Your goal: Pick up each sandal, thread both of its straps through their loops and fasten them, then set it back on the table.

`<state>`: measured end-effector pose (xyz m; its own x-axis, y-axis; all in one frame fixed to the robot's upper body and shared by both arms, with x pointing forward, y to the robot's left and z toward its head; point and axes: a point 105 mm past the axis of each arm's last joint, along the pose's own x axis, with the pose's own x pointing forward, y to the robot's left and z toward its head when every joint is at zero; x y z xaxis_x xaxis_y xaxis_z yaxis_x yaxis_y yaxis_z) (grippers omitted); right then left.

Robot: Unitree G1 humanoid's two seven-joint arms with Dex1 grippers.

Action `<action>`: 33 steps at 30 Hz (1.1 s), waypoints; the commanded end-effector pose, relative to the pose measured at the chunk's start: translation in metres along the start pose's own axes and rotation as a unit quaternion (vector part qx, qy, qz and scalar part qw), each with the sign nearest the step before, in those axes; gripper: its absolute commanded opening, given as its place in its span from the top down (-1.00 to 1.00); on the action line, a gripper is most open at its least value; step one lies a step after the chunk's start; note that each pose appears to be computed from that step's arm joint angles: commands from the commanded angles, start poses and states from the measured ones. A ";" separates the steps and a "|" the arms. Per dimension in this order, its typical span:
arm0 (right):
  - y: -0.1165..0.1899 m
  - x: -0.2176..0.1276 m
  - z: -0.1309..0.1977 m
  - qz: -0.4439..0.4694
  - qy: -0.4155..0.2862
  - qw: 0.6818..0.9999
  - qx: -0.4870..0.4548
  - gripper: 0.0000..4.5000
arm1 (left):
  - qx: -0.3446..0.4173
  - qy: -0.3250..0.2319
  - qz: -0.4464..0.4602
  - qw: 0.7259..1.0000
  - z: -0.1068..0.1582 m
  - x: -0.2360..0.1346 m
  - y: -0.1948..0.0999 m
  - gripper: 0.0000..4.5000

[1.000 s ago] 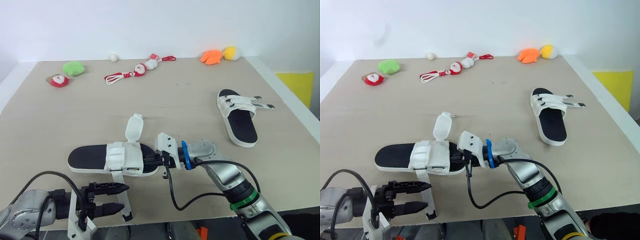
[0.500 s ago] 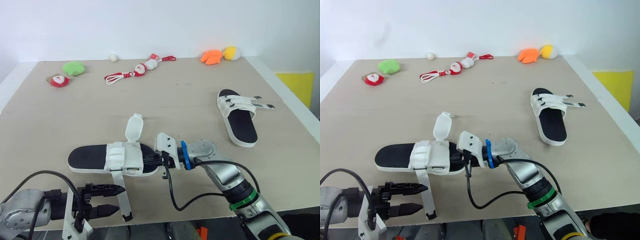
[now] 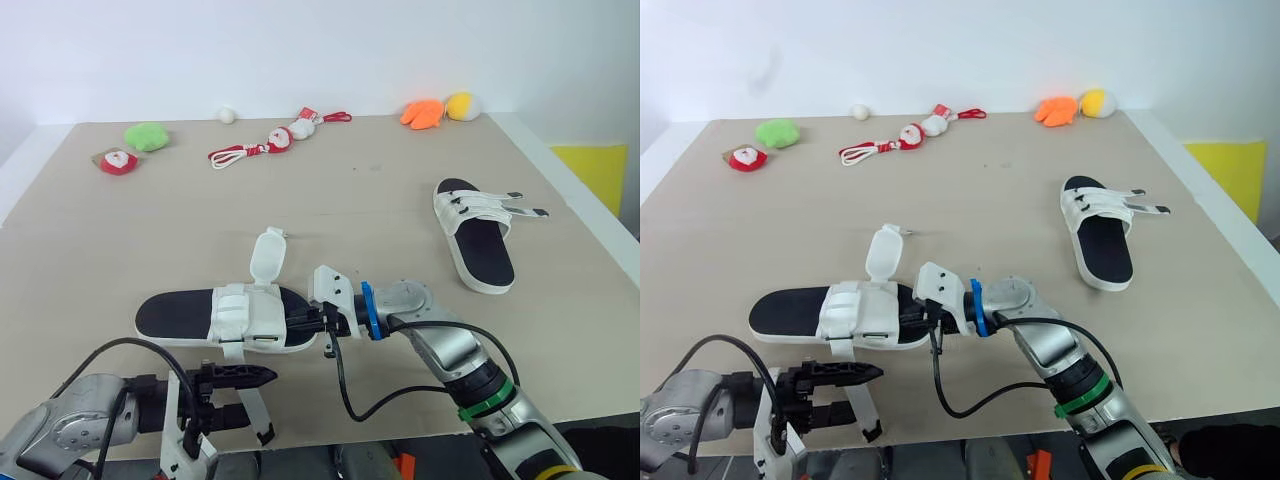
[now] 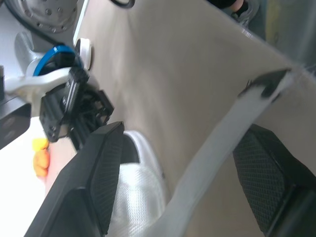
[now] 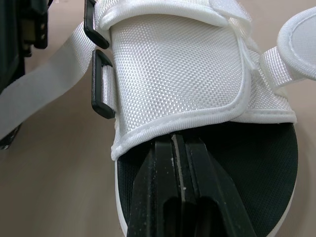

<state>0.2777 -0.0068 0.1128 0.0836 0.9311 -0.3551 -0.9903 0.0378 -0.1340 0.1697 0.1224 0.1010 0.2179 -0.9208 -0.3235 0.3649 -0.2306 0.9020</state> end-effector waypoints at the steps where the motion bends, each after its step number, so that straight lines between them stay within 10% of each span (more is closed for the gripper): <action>1: 0.002 -0.002 0.011 0.002 -0.014 1.000 -0.018 1.00 | -0.002 -0.016 0.004 1.000 0.006 0.005 -0.001 -0.26; 7: 0.001 -0.001 0.011 0.000 -0.014 1.000 -0.017 1.00 | -0.038 -0.035 0.014 0.999 0.014 0.007 0.001 0.95; 15: 0.000 -0.001 0.012 0.001 -0.014 1.000 -0.019 1.00 | -0.202 -0.050 0.076 0.975 0.018 0.008 0.041 0.98; 21: -0.001 -0.001 0.011 -0.001 -0.012 1.000 -0.021 1.00 | -0.422 -0.083 0.095 0.898 0.022 0.005 0.068 0.98; 33: -0.001 -0.001 0.011 -0.002 -0.011 1.000 -0.019 1.00 | -0.621 -0.152 0.234 0.733 -0.011 -0.032 0.134 0.98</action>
<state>0.2783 -0.0068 0.1141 0.0892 0.9316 -0.3524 -0.9892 0.0417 -0.1403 0.2217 0.1220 0.2143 0.4388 -0.8890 0.1306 0.8975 0.4266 -0.1119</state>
